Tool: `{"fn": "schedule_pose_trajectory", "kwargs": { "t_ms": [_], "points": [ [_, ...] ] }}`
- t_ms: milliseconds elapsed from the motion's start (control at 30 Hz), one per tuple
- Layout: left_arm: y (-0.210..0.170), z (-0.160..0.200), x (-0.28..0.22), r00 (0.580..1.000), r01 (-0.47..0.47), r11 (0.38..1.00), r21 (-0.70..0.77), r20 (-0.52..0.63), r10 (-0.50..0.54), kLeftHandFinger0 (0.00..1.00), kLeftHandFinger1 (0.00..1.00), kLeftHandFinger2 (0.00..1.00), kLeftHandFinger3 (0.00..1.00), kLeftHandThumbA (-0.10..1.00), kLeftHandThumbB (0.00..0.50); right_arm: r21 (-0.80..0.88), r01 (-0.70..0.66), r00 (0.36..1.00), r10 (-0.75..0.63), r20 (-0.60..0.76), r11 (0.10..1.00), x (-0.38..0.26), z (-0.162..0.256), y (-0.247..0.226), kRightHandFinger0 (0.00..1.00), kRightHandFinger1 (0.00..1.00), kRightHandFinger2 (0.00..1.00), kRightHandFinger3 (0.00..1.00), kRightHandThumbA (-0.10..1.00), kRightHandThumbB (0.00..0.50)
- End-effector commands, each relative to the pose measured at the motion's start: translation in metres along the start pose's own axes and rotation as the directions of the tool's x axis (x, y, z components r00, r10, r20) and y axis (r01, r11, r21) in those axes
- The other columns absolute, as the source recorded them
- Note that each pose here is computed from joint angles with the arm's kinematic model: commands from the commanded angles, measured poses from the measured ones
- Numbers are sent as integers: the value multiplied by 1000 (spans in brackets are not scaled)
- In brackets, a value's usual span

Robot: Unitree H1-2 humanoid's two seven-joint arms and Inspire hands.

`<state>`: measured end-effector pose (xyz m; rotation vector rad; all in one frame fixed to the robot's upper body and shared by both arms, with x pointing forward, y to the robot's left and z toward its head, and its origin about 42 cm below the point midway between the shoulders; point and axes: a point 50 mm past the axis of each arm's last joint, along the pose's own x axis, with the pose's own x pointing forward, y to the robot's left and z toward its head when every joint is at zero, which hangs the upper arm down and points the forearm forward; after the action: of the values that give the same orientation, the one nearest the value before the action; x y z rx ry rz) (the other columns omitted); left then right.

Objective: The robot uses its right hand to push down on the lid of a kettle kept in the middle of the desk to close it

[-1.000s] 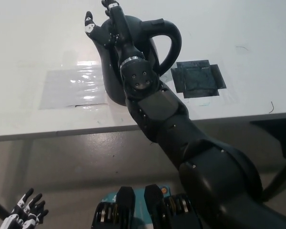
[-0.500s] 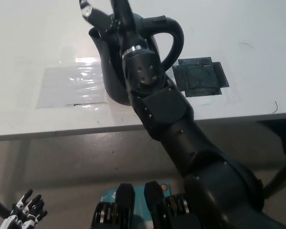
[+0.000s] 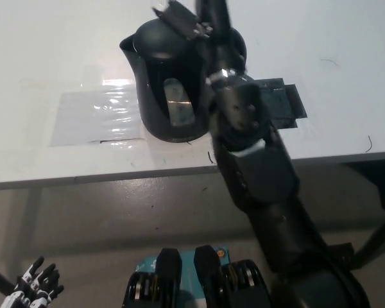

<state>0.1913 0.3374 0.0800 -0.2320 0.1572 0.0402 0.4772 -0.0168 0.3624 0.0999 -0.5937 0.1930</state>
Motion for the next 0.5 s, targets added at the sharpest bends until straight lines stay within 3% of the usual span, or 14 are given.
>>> {"fn": "schedule_pose_trajectory", "kwargs": {
  "t_ms": [0, 67, 167, 233, 333, 467],
  "points": [
    [17, 13, -14, 998, -42, 999, -27, 54, 44, 1000, 1000, 1000, 1000, 170, 272, -62, -199, 924, 208, 322, 978, -73, 150, -32, 1000, 1000, 1000, 1000, 536, 72],
    [16, 13, -14, 997, -42, 999, -28, 56, 44, 1000, 1000, 1000, 1000, 168, 275, -69, -194, 930, 206, 305, 979, -88, 146, -41, 1000, 1000, 1000, 1000, 600, 82],
    [19, 22, -7, 997, -42, 999, 3, 72, 41, 1000, 1000, 1000, 1000, 221, 297, -114, -174, 929, 201, 310, 978, -125, 134, -76, 1000, 1000, 1000, 1000, 578, 43],
    [21, 25, -4, 996, -41, 999, 21, 74, 39, 1000, 1000, 1000, 1000, 244, 287, -164, -130, 945, 172, 279, 978, -140, 129, -97, 1000, 1000, 1000, 1000, 586, 41],
    [22, 30, 0, 996, -38, 999, 16, 87, 36, 1000, 1000, 1000, 1000, 224, 279, -163, -77, 975, 109, 196, 984, -158, 115, -126, 1000, 1000, 1000, 1000, 552, 5],
    [21, 28, 3, 996, -37, 999, 18, 85, 36, 1000, 1000, 1000, 1000, 242, 295, -233, 10, 999, 2, 54, 972, -177, 70, -169, 1000, 1000, 1000, 1000, 527, 0]
  ]
}}
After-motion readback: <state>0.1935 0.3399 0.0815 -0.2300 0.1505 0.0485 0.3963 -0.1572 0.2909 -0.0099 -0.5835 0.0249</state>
